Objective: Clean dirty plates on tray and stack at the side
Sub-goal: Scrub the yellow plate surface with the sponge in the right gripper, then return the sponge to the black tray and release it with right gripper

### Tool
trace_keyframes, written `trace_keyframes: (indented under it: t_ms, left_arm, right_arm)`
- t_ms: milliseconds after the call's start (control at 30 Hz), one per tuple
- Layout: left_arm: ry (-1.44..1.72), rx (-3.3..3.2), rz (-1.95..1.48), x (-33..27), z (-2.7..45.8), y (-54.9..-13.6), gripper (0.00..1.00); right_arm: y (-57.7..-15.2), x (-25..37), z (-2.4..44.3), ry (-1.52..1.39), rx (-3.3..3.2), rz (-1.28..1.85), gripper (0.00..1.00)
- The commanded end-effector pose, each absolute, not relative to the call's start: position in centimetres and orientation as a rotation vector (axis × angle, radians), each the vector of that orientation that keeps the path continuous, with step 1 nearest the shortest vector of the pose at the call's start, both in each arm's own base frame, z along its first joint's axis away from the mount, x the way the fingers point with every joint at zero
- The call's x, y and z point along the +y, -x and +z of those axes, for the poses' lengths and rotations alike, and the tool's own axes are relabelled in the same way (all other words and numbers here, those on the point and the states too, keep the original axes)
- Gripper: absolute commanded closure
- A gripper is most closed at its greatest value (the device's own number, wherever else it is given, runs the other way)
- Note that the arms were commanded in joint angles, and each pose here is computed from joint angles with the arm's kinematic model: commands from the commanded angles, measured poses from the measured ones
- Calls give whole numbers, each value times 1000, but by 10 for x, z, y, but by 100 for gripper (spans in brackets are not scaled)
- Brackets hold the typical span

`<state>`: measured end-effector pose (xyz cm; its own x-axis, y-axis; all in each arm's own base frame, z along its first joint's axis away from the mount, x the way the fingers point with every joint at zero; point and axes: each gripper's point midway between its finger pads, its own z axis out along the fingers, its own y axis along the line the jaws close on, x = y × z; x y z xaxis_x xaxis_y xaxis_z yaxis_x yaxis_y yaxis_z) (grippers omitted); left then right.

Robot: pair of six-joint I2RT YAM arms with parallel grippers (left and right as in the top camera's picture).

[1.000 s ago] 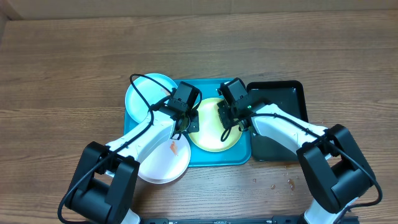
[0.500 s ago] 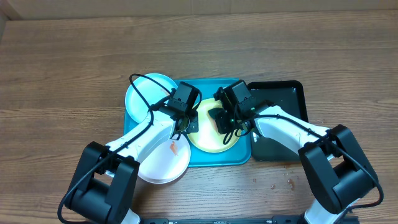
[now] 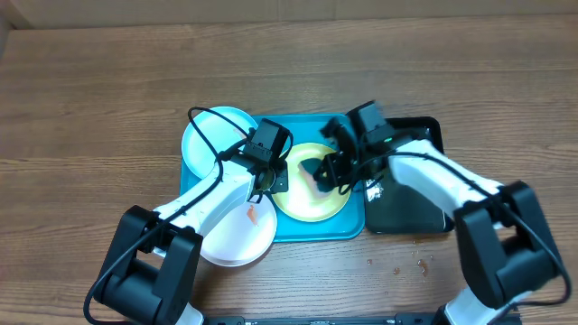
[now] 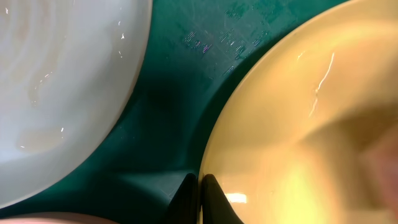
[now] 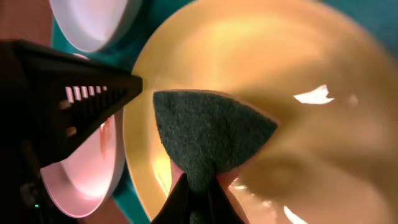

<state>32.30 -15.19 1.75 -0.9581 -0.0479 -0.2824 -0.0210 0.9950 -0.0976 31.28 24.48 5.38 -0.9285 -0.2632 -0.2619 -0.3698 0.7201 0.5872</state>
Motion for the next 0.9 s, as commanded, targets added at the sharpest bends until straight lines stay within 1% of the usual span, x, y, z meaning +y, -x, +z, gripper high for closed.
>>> trace_keyframes:
  t_ms: [0, 100, 200, 333, 467, 567, 733, 867]
  left_arm:
    - [24, 2879, -108, -149, 10, -316, 96]
    - [25, 2878, -109, -149, 10, -316, 96]
    - [25, 2878, -109, -149, 10, -316, 96]
    - [25, 2877, -110, -149, 10, -316, 96]
    - [25, 2876, -110, -149, 10, -317, 96]
    - [25, 2877, -110, -149, 10, -316, 96]
    - [25, 2879, -111, -149, 10, -316, 96]
    - [25, 2879, -115, -150, 10, -316, 96]
  right_arm:
    - [-334, 229, 111, 490, 2630, 985, 96]
    - [-341, 195, 125, 410, 2631, 875, 96]
    - [-346, 153, 129, 278, 2668, 715, 96]
    - [-340, 109, 111, 150, 2782, 488, 96]
    - [-327, 64, 85, 61, 2874, 136, 96]
    - [-323, 47, 71, -18, 2881, 2, 96]
    - [-319, 27, 47, -40, 2851, -150, 96]
    - [-317, 21, 35, -47, 2828, -191, 96]
